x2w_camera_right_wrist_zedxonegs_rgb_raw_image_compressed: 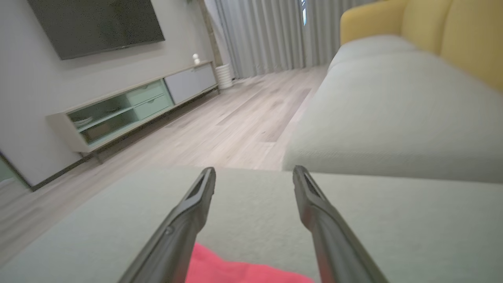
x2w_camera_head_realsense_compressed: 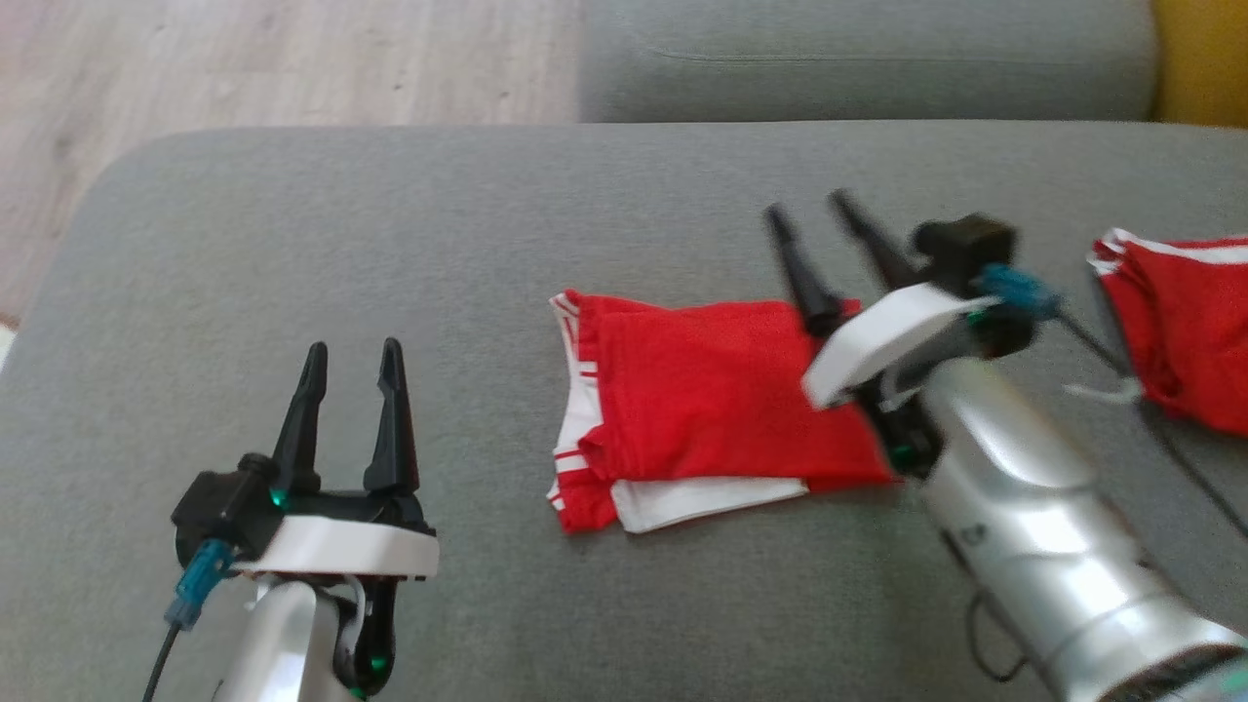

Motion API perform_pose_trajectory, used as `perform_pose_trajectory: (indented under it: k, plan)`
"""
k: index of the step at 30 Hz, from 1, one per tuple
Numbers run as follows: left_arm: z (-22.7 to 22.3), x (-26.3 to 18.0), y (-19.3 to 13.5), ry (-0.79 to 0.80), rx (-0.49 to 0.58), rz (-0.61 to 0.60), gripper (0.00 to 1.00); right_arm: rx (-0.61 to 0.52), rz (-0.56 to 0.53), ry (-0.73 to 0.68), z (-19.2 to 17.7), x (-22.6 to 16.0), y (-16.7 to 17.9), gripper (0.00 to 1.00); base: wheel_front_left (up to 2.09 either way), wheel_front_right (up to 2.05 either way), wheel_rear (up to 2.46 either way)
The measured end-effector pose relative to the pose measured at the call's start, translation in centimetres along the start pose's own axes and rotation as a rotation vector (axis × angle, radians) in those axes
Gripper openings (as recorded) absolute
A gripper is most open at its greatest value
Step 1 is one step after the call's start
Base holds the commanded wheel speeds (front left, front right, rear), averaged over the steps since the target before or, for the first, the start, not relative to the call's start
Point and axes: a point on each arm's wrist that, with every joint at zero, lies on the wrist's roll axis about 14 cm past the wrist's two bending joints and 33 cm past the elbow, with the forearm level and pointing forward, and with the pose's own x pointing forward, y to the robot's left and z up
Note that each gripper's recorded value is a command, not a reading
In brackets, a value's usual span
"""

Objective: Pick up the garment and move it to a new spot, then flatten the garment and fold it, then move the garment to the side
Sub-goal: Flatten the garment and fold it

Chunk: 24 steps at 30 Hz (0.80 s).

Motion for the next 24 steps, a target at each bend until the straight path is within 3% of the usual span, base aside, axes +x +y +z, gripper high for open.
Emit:
perform_pose_trajectory:
  k: [4, 9, 15, 24]
  plan:
    - [0.3, 0.6, -1.3, -0.012, -0.004, -0.039, 1.00, -0.078, -0.089, -0.058, 1.2, -1.9, -3.4, 1.00, 0.00, 0.00, 0.00]
    - [0.8, 1.2, -2.9, -0.034, -0.009, -0.087, 1.00, -0.157, -0.194, -0.073, -0.3, -6.3, -5.7, 1.00, 0.00, 0.00, 0.00]
    - [-0.6, 0.4, -3.3, 0.006, -0.012, -0.094, 1.00, -0.156, -0.299, -0.088, -1.2, -10.3, -7.1, 1.00, 0.00, 0.00, 0.00]
    - [-1.7, -0.2, -2.9, 0.040, -0.017, -0.081, 1.00, -0.094, -0.325, -0.066, -3.0, -12.3, -6.9, 1.00, 0.00, 0.00, 0.00]
